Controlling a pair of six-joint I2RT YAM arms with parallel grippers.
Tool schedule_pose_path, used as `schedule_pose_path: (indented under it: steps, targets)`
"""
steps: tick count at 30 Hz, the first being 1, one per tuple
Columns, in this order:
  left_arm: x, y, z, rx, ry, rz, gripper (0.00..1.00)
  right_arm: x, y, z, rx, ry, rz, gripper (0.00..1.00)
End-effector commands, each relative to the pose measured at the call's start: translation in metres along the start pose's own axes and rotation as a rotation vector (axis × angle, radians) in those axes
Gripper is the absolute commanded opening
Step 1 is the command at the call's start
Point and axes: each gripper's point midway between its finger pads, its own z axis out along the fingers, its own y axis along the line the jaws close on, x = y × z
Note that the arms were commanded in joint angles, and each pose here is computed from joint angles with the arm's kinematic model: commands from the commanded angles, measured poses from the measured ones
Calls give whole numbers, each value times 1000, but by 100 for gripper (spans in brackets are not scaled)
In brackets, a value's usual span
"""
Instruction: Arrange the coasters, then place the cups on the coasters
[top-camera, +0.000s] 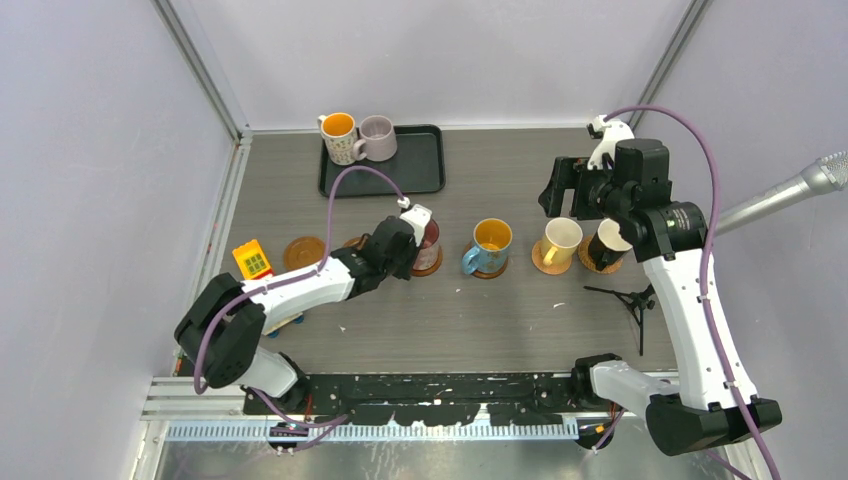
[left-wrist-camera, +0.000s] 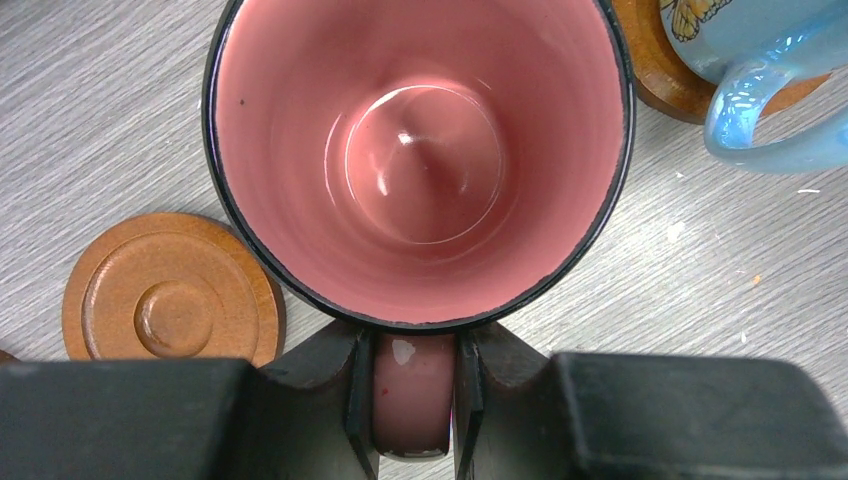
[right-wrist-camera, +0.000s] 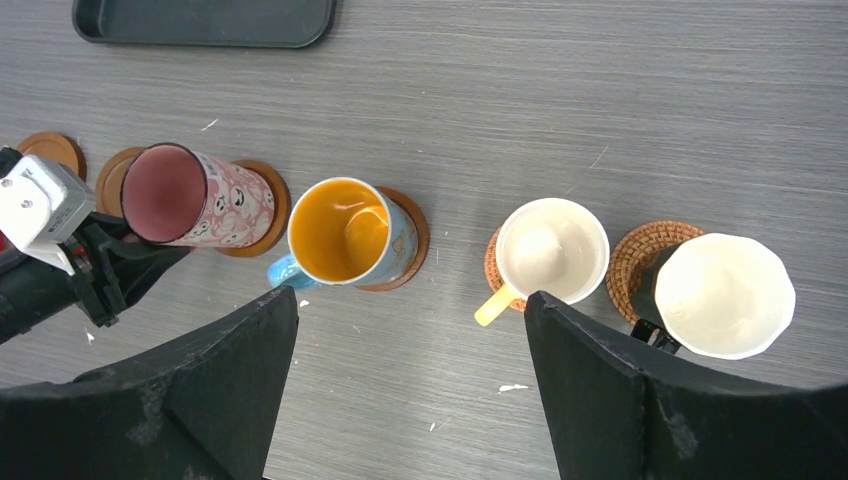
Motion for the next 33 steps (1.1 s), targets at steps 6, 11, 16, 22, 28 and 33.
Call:
schedule_pose_path:
  steps: [6,11,16,22,28,33]
  targets:
    - [-32,-11,-2,45,-118,-68,28,-6,-2,-4,8,-36,-7,88]
    - [-22,-15,-11,75,-89,-77,42,-6,-2,-5,7,-38,-5,88]
    - [-20,-21,-23,100,-66,-73,54,-6,0,-4,-3,-37,6,88]
    - [-21,-20,-49,121,-40,-50,68,-7,2,-4,-10,-39,6,88]
    - [-46,-17,-99,196,-66,-2,87,-7,4,-3,-22,-38,8,88]
    - [-95,5,-122,286,-104,-33,96,-9,6,-1,-33,-38,15,88]
